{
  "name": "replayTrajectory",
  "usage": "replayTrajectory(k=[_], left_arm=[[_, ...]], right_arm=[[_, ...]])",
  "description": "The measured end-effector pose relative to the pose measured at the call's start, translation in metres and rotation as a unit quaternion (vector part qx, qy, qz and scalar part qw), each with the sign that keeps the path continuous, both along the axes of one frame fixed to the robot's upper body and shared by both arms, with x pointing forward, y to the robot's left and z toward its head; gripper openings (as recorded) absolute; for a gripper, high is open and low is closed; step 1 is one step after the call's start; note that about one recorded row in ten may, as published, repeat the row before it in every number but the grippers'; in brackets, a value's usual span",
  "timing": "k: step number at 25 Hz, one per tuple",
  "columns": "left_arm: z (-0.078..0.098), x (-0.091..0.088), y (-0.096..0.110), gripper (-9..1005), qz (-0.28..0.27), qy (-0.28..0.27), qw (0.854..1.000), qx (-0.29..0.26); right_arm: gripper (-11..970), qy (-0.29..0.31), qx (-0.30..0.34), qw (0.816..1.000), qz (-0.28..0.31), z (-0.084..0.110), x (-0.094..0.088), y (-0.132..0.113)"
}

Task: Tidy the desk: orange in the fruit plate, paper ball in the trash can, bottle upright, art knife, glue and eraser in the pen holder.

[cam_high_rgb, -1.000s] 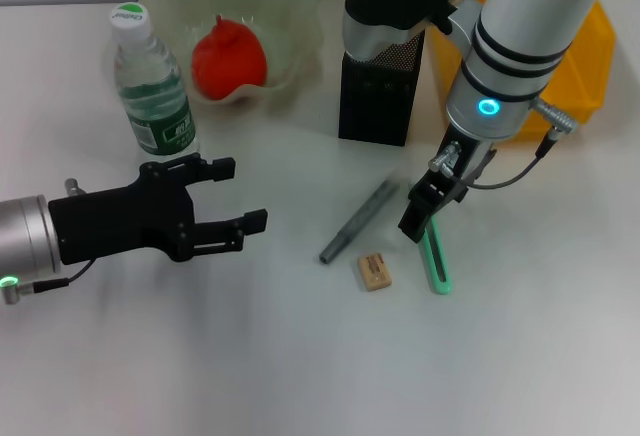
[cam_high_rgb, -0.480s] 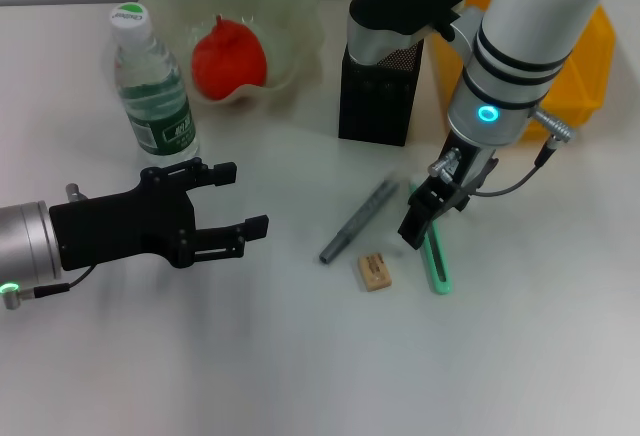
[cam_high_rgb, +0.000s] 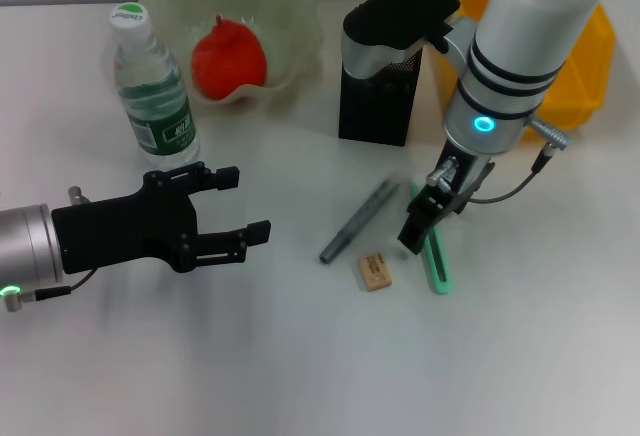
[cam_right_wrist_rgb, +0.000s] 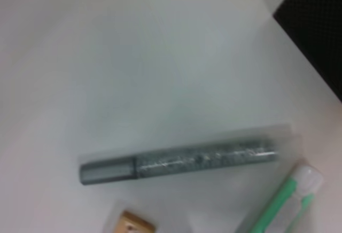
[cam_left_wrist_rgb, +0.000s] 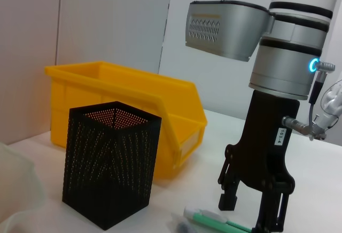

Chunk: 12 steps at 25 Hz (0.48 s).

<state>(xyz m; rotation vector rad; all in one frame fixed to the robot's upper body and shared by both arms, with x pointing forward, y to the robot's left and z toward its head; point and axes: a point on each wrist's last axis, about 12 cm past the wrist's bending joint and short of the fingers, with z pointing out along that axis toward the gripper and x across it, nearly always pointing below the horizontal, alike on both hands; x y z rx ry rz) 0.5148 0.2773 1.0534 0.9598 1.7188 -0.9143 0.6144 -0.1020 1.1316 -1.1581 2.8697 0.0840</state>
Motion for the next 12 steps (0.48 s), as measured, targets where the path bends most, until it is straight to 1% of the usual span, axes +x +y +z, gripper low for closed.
replayTrajectory(k=[3, 12], left_arm=[[0.0001, 0.0, 0.0003, 842, 0.0, 0.0, 1.0, 0.001], [0.0004, 0.0005, 0.0005, 842, 0.0, -0.001, 1.0, 0.001]], right_arm=[[794, 0.002, 0.012, 1.0, 0.0, 0.0008, -0.0005, 0.0036], [794, 0.0, 0.011, 1.0, 0.004, 0.0015, -0.0002, 0.0043]])
